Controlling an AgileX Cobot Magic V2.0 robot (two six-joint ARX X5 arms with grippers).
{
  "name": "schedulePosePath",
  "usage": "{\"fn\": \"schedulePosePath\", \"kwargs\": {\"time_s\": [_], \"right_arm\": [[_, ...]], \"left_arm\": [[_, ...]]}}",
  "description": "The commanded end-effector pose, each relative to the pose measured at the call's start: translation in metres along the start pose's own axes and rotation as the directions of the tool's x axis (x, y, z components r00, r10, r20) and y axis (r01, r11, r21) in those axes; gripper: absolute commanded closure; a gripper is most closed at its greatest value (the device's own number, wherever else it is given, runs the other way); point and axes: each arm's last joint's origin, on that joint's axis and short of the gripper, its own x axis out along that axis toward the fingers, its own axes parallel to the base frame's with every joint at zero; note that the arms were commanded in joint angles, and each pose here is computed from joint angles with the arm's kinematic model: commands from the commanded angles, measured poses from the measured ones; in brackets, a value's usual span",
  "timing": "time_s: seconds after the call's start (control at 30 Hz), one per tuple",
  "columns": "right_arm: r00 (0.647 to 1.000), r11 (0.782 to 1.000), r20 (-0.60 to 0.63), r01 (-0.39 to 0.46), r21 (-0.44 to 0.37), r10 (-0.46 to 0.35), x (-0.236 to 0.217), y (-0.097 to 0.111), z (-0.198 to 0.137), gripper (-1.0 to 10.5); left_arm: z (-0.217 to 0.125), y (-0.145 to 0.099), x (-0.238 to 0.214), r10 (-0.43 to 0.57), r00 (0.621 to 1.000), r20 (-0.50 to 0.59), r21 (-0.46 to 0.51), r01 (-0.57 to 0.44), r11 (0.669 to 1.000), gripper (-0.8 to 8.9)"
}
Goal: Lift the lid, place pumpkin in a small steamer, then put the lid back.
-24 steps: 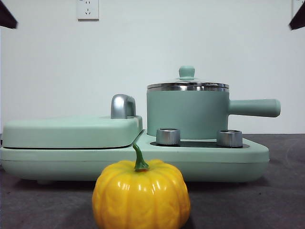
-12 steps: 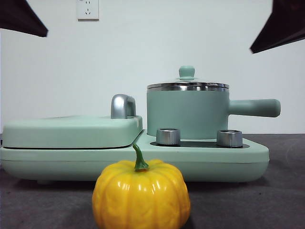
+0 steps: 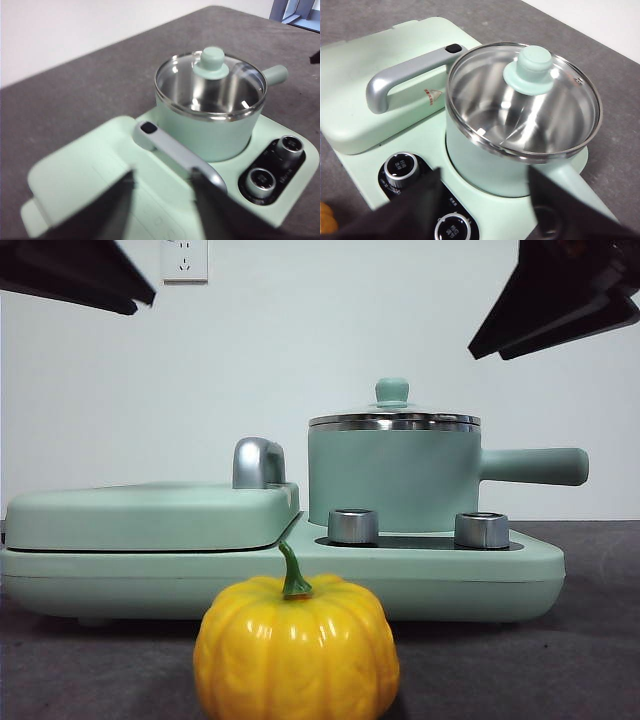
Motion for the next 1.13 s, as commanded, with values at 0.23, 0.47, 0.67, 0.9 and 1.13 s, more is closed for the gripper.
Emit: {"fn": "schedulePosePath", "kwargs": {"time_s": [0.23, 0.47, 0.67, 0.9, 1.13], "right_arm": [[0.996, 0.998, 0.092, 0.009, 0.063, -0.015, -0.001, -0.002, 0.014, 6.0], [0.982, 0.993, 0.188, 0.009, 0.119, -0.031, -0.005, -0.003, 0.024, 6.0], [0.963, 0.989, 0.267, 0.004, 0.151, -0.045, -0.011, -0.004, 0.032, 6.0], [0.955, 0.988, 0.293, 0.004, 0.152, -0.049, -0.015, -0.003, 0.036, 6.0], [0.949, 0.989, 0.311, 0.005, 0.147, -0.051, -0.017, -0.003, 0.037, 6.0]], "left_arm": [[0.019, -0.003, 0.011, -0.023, 0.99, 0.137, 0.026, 0.019, 0.999, 5.36], [0.017, -0.012, 0.058, -0.101, 0.977, 0.186, -0.008, 0.104, 0.995, 5.36], [0.025, -0.021, 0.106, -0.17, 0.973, 0.154, 0.001, 0.172, 0.985, 5.36], [0.04, -0.025, 0.162, -0.215, 0.969, 0.12, 0.005, 0.216, 0.976, 5.36], [0.05, -0.035, 0.205, -0.252, 0.961, 0.118, 0.017, 0.252, 0.968, 5.36]]}}
